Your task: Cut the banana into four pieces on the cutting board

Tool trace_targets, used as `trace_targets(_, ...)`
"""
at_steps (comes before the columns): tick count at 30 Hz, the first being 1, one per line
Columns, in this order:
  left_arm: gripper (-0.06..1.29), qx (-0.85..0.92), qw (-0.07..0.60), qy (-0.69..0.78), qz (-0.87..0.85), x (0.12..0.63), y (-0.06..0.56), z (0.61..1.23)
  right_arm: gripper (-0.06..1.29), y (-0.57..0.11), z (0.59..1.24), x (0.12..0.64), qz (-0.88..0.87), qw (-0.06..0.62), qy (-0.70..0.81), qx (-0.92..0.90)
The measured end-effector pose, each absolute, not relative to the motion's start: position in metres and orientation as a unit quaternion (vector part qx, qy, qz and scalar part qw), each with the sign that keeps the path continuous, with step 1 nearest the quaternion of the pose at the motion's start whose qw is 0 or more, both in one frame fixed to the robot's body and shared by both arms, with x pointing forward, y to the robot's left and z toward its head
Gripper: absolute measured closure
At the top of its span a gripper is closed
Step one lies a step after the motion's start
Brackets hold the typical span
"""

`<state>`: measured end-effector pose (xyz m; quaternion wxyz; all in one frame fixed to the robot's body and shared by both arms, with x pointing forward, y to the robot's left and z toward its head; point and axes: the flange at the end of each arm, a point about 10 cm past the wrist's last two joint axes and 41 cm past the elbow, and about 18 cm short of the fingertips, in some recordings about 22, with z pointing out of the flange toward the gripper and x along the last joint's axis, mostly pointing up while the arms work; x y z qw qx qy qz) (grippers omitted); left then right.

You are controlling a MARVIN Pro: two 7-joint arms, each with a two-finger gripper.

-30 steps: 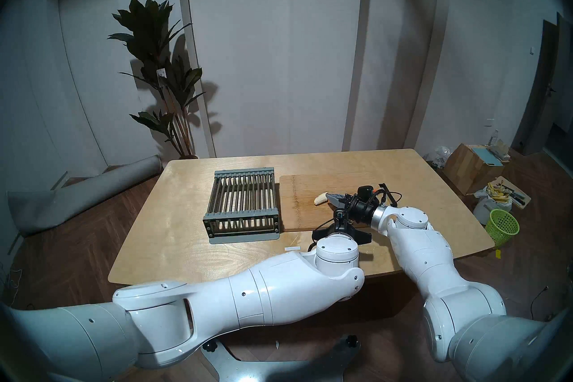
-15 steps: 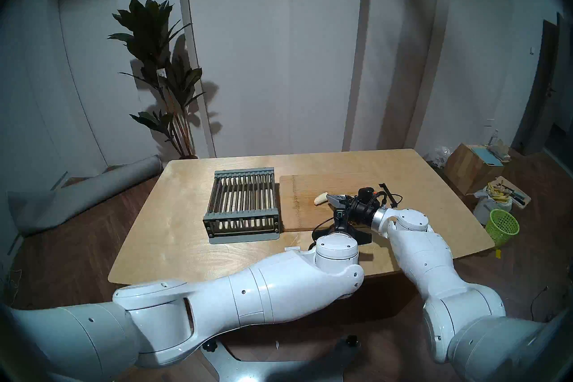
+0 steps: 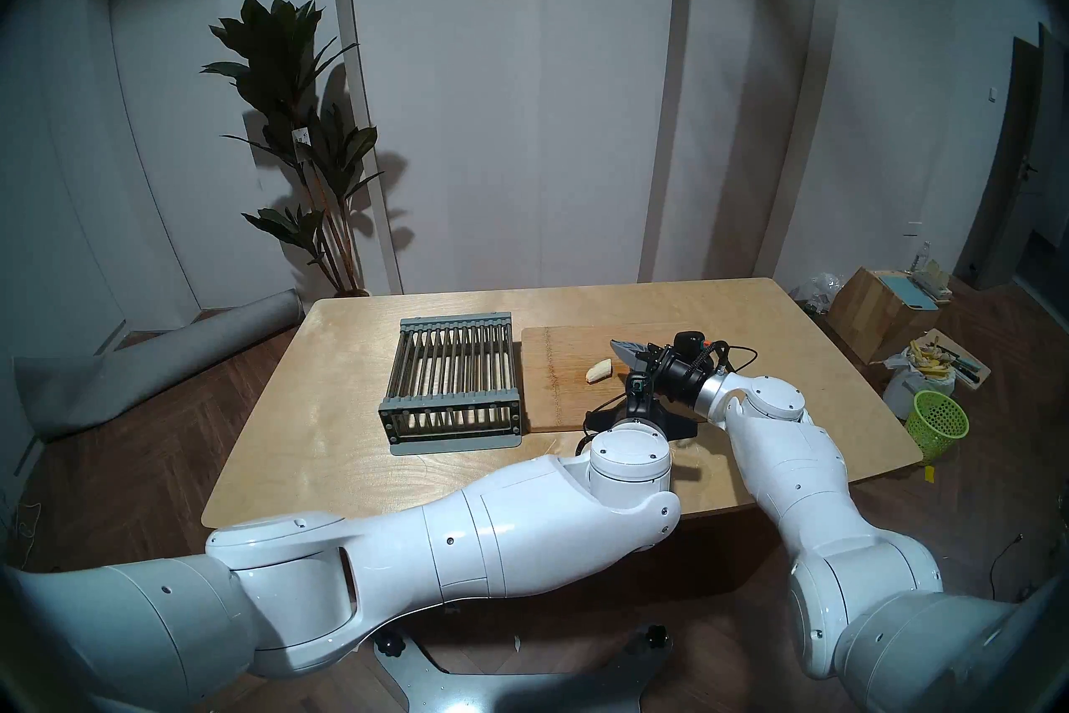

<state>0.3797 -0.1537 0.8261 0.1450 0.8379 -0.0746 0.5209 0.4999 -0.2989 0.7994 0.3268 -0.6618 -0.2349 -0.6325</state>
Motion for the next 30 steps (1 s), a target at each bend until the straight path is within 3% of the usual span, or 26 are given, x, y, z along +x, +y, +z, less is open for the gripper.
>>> trace_targets(11, 1.26, 0.823, 0.165, -0.075, 0.539, 0.364, -0.157, 0.853, 1.26, -0.309, 0.829, 0.491, -0.662, 0.329, -0.239, -0.629)
trace_targets(30, 1.26, 0.831, 0.166, -0.109, 0.519, 0.332, -0.166, 0.834, 1.26, -0.321, 0.831, 0.458, -0.658, 0.314, -0.206, -0.652)
